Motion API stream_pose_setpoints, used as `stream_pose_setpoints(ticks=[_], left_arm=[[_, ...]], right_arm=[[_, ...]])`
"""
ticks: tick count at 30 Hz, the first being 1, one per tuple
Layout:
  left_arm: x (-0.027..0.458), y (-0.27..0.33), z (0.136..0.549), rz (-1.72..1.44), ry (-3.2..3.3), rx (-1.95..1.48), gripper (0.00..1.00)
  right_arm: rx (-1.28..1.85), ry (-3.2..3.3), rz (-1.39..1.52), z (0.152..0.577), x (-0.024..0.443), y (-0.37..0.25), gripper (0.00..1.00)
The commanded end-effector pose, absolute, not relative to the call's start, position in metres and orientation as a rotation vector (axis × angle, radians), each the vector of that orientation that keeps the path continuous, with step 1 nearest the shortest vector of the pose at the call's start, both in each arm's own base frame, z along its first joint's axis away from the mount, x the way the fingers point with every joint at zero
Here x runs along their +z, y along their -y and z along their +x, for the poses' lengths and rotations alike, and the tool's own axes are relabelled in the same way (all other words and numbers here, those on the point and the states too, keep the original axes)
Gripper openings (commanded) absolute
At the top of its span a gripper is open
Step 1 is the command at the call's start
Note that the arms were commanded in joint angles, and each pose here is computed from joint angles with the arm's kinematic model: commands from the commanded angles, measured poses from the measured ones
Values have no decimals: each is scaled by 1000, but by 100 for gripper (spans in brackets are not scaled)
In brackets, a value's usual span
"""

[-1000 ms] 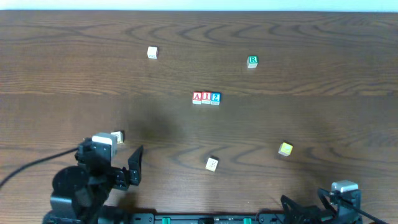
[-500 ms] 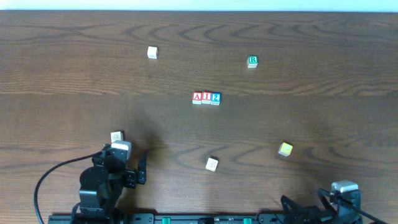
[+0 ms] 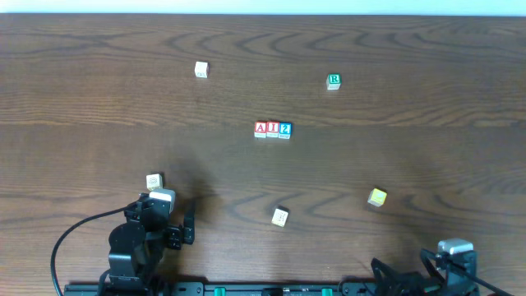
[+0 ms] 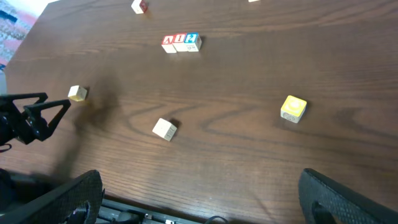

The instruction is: Spell out Ai2

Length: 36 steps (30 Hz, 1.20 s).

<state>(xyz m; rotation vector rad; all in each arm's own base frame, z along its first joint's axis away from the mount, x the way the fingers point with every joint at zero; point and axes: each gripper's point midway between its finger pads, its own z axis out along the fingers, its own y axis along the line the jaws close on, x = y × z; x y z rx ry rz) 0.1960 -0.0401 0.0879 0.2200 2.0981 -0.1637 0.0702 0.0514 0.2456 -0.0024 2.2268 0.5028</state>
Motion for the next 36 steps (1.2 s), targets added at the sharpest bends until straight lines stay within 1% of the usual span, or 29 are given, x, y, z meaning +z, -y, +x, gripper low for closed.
stream_pose_setpoints(ticks=[1,24,26,28,31,33,36], left_arm=[[85,39,195,240,-2098,-150,95],[85,39,196,239,-2098,-150,95],[85,39,196,239,-2098,-150,96],[85,39,196,239,-2098,-150,96],[85,39,196,239,-2098,-150,96],[85,39,196,239,-2098,-150,96],[85,39,196,239,-2098,-150,95]], right_arm=[[502,-2230,12,70,244,-50,99],[487,-2228,9,71,244,-49,99],[393,-2207,21,77,246,-37,99],[345,-2121,35,90,261,-30,99],[247,-1981,-55,115,280,-27,99],[168,-1929,-129,129,277,-26,99],[68,-1865,-215,148,253,-24,99]])
